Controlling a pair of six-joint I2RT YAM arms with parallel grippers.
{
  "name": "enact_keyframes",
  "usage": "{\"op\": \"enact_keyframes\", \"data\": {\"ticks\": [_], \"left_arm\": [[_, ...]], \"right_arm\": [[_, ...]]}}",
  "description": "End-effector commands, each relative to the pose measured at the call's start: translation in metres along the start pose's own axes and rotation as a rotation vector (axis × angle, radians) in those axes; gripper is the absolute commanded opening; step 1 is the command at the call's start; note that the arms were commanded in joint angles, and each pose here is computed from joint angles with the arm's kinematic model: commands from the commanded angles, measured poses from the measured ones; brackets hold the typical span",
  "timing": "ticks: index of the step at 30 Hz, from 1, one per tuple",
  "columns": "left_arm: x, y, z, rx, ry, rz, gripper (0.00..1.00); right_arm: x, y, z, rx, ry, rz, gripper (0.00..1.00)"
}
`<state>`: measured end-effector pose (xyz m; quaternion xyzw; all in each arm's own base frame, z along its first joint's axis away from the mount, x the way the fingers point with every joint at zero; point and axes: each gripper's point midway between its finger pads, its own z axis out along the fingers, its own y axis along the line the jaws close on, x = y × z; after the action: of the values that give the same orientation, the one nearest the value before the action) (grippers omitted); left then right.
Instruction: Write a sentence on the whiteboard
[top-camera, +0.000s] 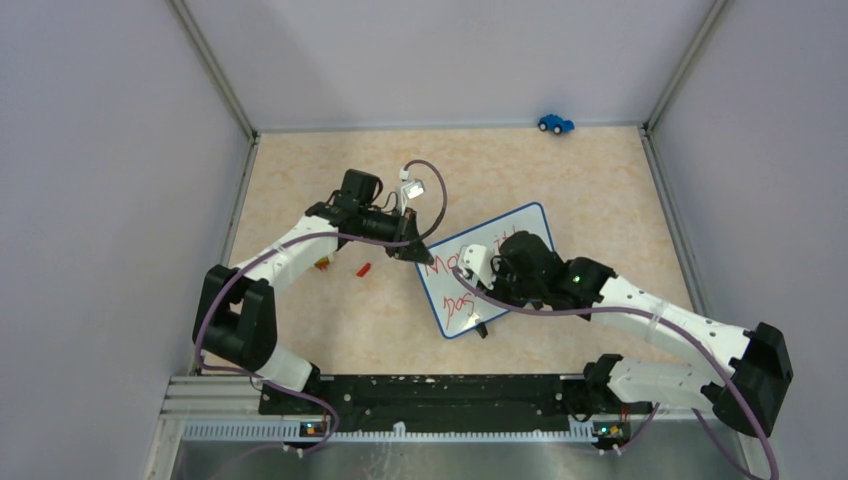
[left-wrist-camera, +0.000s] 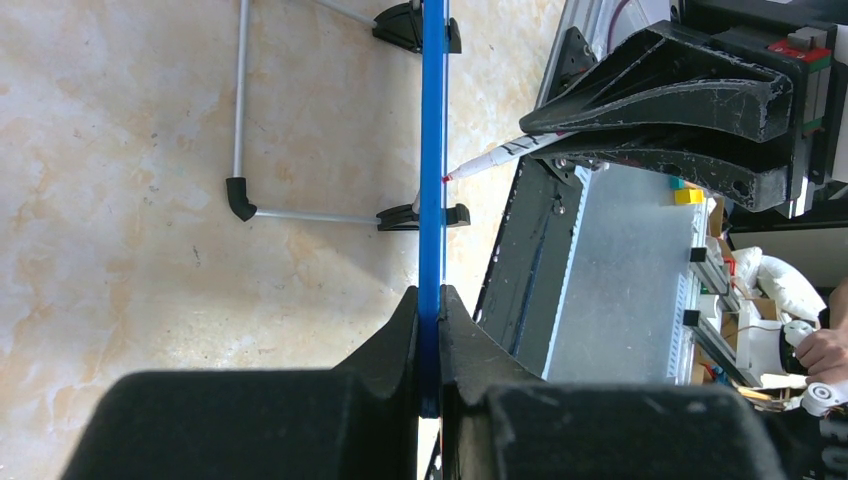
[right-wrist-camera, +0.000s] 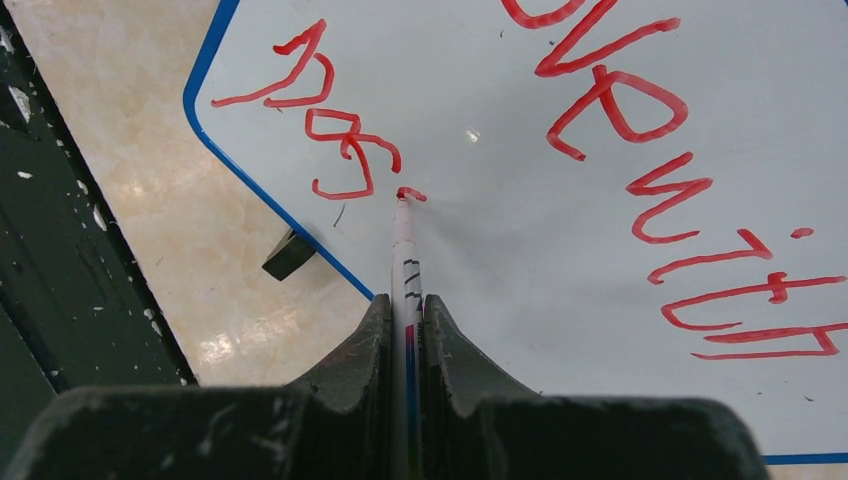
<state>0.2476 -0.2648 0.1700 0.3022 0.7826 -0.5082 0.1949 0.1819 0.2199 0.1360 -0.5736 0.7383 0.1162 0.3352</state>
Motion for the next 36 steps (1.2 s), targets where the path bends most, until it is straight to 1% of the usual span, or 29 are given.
{"op": "enact_keyframes", "data": {"ticks": [1, 9, 17, 24, 29, 32, 36], "left_arm": [[-0.006, 0.016, -0.001, -0.060, -0.022, 0.014, 0.00], [-0.005, 0.017, -0.001, -0.063, -0.021, 0.012, 0.00], [-0.005, 0.016, -0.001, -0.060, -0.020, 0.010, 0.00], [-0.006, 0.017, 0.000, -0.060, -0.021, 0.011, 0.00], [-0.005, 0.016, -0.001, -0.062, -0.021, 0.017, 0.00], [-0.005, 0.015, -0.001, -0.059, -0.021, 0.017, 0.00], [-0.007, 0.014, -0.002, -0.056, -0.023, 0.017, 0.00]], "right_arm": [[0.005, -0.007, 0.000, 0.048, 0.027, -0.018, 0.00], [0.014, -0.004, 0.000, 0.037, 0.056, -0.017, 0.00], [0.015, 0.012, 0.005, -0.040, 0.071, -0.051, 0.00], [-0.001, 0.025, 0.009, -0.108, 0.026, -0.080, 0.00], [-0.013, 0.034, 0.001, -0.158, -0.023, -0.071, 0.00], [-0.014, 0.033, -0.007, -0.153, -0.055, -0.061, 0.00], [-0.008, 0.017, -0.016, -0.103, -0.072, 0.002, 0.00]]}}
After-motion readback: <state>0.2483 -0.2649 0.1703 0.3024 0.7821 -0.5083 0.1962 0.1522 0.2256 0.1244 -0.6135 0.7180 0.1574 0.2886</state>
